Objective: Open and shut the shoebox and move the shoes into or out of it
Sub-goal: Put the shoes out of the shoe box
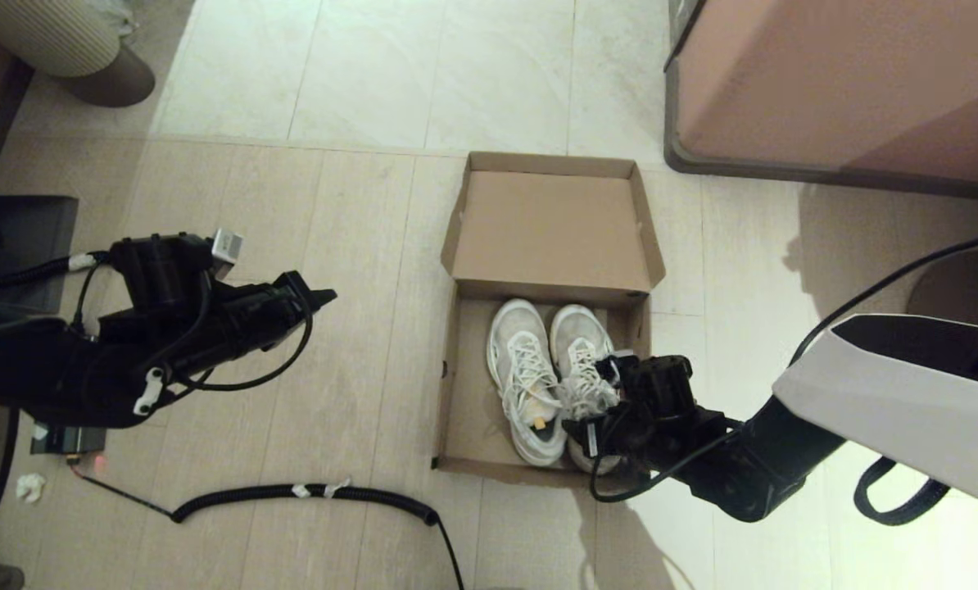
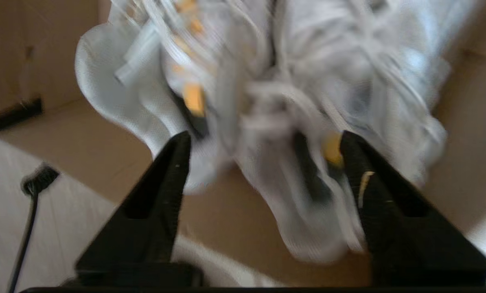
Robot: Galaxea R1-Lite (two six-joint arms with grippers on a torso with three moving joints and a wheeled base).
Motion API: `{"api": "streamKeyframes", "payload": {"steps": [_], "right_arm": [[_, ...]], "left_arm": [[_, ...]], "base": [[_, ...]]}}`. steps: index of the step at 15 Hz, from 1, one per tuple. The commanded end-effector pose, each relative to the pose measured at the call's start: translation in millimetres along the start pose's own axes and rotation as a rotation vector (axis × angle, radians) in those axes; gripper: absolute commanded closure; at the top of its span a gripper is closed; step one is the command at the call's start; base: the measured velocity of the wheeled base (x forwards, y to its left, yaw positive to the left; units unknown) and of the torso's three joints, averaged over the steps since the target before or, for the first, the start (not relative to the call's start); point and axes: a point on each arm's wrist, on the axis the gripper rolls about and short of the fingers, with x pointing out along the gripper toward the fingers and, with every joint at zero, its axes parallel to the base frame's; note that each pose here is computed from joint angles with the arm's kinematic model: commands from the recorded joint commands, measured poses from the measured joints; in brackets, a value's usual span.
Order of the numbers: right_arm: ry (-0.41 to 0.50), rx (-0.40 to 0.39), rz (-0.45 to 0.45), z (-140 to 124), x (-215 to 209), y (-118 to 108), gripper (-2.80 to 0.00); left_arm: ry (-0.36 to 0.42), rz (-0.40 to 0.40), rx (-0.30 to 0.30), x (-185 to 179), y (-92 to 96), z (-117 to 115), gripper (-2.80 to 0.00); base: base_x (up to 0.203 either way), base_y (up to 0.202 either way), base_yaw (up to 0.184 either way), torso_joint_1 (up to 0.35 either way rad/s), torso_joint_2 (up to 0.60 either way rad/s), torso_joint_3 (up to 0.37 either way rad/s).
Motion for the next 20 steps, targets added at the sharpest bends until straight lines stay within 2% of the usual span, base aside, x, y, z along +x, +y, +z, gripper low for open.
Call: {"api": "streamKeyframes", "payload": {"steps": [1,5,9,11,15,16,20], "right_arm": [[-0.004,-0.006,0.014,-3,15,7,-2.8],[-0.009,-0.035,-0.03,-10,37,11,-2.8],[-0.03,-0.069,-0.121,-18,63,11,-2.8],[-0.013,-0.092,-0.161,-28,68,10,-2.8],[0.007,-0.094,-0.168,-39,74,9,-2.8],[0.003,-0.09,-0.166,-38,75,9,0.0],[-0.023,-0.08,-0.153,-31,78,11,0.0]], "left_arm": [[0.004,0.001,-0.004,-1,0.7,-2,0.0],[-0.001,0.006,-0.007,-4,2.2,0,0.0],[-0.003,0.004,-0.008,-7,4.1,-5,0.0],[-0.002,0.008,-0.009,-11,6.1,-9,0.0],[-0.003,0.019,-0.02,-14,10.0,-11,0.0],[-0.011,0.014,-0.017,-14,9.7,-10,0.0],[-0.023,0.024,-0.02,-16,13.9,-7,0.0]], "base": [[0.0,0.0,0.0,0.0,0.0,0.0],[0.0,0.0,0.0,0.0,0.0,0.0],[0.0,0.0,0.0,0.0,0.0,0.0],[0.0,0.0,0.0,0.0,0.0,0.0],[0.0,0.0,0.0,0.0,0.0,0.0],[0.0,0.0,0.0,0.0,0.0,0.0],[0.0,0.0,0.0,0.0,0.0,0.0]]}}
